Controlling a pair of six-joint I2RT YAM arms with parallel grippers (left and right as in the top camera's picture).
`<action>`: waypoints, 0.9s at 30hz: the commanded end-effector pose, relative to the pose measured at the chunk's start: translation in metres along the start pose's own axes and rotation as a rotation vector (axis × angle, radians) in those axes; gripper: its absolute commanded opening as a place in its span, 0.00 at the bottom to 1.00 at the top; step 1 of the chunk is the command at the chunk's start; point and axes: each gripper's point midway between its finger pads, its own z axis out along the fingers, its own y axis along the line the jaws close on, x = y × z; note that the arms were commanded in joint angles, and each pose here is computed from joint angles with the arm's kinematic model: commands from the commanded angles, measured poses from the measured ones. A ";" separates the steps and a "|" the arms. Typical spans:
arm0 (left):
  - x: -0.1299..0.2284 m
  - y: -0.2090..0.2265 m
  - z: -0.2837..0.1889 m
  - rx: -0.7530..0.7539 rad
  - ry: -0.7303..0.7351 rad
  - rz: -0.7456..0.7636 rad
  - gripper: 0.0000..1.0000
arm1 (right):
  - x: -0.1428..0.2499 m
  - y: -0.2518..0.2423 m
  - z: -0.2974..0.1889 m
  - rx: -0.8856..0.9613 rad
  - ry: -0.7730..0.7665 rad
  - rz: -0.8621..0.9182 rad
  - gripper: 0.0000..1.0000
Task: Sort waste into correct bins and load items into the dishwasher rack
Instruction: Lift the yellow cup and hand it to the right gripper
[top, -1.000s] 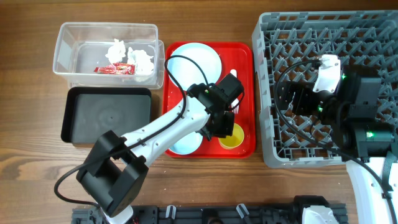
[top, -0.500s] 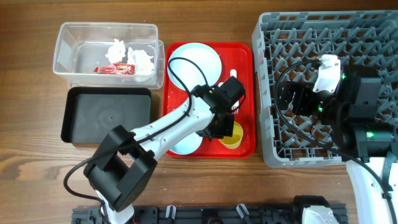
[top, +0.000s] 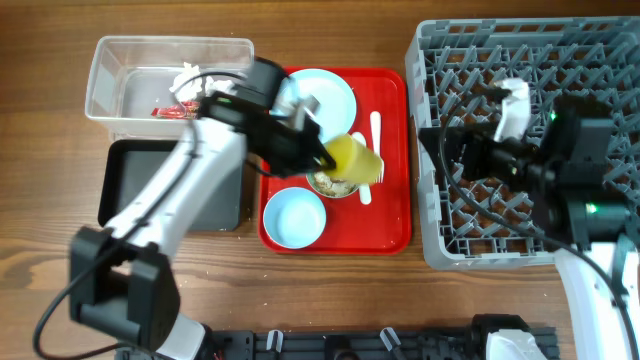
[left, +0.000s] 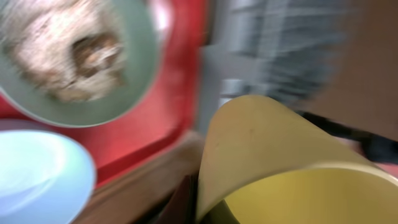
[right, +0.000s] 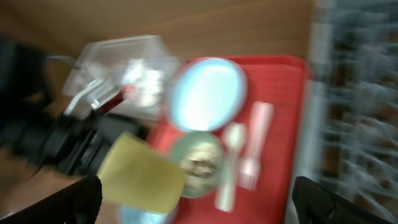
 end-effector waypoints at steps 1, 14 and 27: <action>0.007 -0.045 -0.040 0.360 0.057 0.101 0.04 | -0.006 0.053 0.004 -0.374 0.043 -0.014 1.00; 0.010 -0.078 -0.074 0.634 0.089 0.194 0.04 | -0.001 0.102 0.030 -0.742 0.110 -0.139 1.00; 0.013 -0.083 -0.079 0.675 0.105 0.202 0.04 | 0.003 0.126 0.043 -0.746 0.112 -0.201 0.82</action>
